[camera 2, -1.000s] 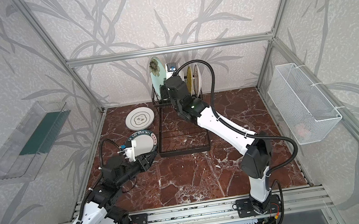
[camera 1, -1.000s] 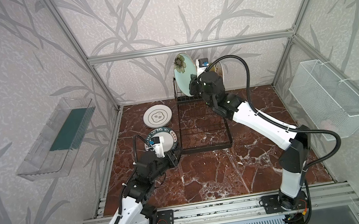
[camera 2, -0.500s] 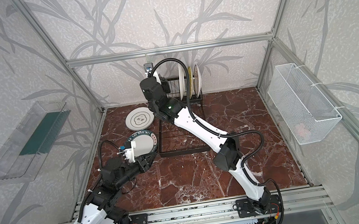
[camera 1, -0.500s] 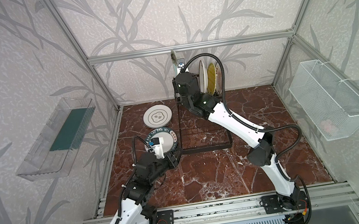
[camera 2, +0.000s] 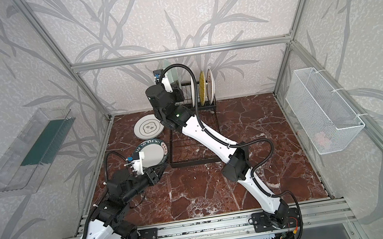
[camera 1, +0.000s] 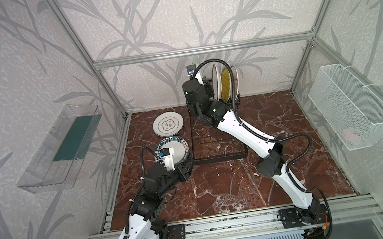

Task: Load plates into a dish rack
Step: Place the plate on the dish rack.

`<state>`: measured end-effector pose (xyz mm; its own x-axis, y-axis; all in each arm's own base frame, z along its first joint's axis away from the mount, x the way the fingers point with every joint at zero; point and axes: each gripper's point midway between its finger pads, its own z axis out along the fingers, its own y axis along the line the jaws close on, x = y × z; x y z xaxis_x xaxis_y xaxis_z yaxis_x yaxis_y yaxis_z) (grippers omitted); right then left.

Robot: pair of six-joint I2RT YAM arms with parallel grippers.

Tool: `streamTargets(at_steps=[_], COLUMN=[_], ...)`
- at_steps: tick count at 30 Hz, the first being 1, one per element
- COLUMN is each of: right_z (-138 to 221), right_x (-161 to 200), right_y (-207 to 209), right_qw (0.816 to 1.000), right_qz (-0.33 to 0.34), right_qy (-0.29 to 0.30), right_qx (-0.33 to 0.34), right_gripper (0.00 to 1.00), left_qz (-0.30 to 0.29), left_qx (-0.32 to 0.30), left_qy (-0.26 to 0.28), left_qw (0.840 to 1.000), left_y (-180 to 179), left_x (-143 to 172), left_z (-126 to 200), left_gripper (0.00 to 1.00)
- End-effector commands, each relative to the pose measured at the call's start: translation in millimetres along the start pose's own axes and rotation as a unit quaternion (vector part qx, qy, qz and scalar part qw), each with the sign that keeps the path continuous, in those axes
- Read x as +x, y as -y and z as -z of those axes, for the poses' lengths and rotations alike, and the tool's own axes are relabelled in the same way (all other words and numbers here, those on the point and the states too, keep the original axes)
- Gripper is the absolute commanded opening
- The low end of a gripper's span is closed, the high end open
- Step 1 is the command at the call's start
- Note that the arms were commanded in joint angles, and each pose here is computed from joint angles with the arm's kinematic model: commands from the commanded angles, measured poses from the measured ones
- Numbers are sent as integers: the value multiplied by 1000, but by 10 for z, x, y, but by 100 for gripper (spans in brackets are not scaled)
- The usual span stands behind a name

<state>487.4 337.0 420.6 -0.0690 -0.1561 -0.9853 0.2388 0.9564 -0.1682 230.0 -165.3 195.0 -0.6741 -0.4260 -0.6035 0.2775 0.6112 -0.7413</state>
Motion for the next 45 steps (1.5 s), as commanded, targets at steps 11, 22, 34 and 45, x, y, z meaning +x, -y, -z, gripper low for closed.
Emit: streamTargets(at_steps=[11,22,34,45], right_z=[-85,-199,-254,-301], right_x=[-204,-76,42,156], right_y=[269,254,175,81], right_qw=[995,995,995,996], right_qz=[-78,-81,-84,-88], right_qy=[23,13,7,-2], right_qx=[49,51,46,31], right_gripper=[0,0,0,0], left_qz=[-2,-2,1,2], left_qx=[3,1,1,-1], left_qy=[-6,-8,-5,-4], left_qw=[1000,1000,1000,1000], left_y=[-3,-2,-14,-34], left_x=[37,28,23,32], left_z=[-4,-26,-36,-32], left_gripper=[33,32,32,32])
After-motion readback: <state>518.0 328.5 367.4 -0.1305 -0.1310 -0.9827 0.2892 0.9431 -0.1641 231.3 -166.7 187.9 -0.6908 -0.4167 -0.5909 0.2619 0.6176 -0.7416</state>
